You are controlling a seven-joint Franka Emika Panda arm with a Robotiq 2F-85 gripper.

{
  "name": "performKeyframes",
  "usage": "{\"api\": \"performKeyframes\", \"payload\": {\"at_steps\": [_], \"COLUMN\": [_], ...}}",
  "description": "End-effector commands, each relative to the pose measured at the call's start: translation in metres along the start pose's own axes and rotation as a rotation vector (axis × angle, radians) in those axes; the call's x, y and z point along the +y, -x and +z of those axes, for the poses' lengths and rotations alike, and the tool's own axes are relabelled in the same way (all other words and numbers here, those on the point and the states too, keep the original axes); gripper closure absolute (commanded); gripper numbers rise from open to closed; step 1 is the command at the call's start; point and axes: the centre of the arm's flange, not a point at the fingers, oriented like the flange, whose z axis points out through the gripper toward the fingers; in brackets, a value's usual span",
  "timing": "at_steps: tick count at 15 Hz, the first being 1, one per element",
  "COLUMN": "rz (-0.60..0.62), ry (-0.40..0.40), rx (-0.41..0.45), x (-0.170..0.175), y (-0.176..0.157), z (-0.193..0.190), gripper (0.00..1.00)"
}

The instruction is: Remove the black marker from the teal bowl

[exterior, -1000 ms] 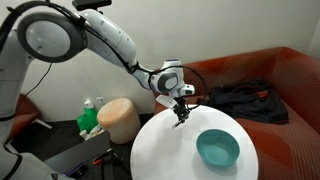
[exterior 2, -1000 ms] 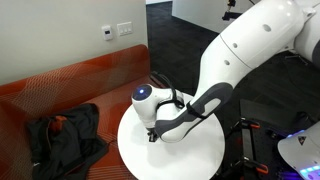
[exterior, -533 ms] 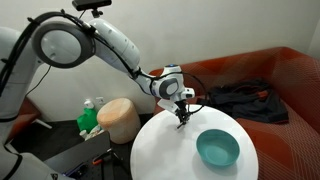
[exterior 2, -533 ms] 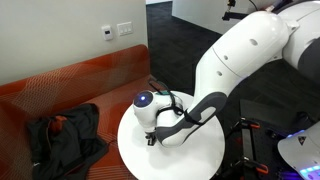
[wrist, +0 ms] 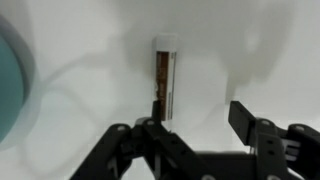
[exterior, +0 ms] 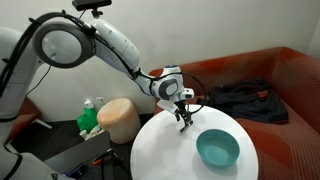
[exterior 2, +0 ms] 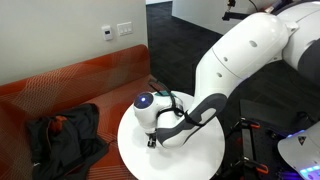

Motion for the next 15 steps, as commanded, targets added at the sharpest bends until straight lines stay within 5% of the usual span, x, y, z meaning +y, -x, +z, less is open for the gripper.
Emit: {"api": "performKeyframes", "payload": {"at_steps": [1, 15], "rz": [0.001, 0.217], "ry": [0.006, -0.039], "rx": [0.038, 0.235], "x": [-0.008, 0.005], "y": [0.022, 0.077], "z": [-0.024, -0.108], "gripper": [0.01, 0.0]}}
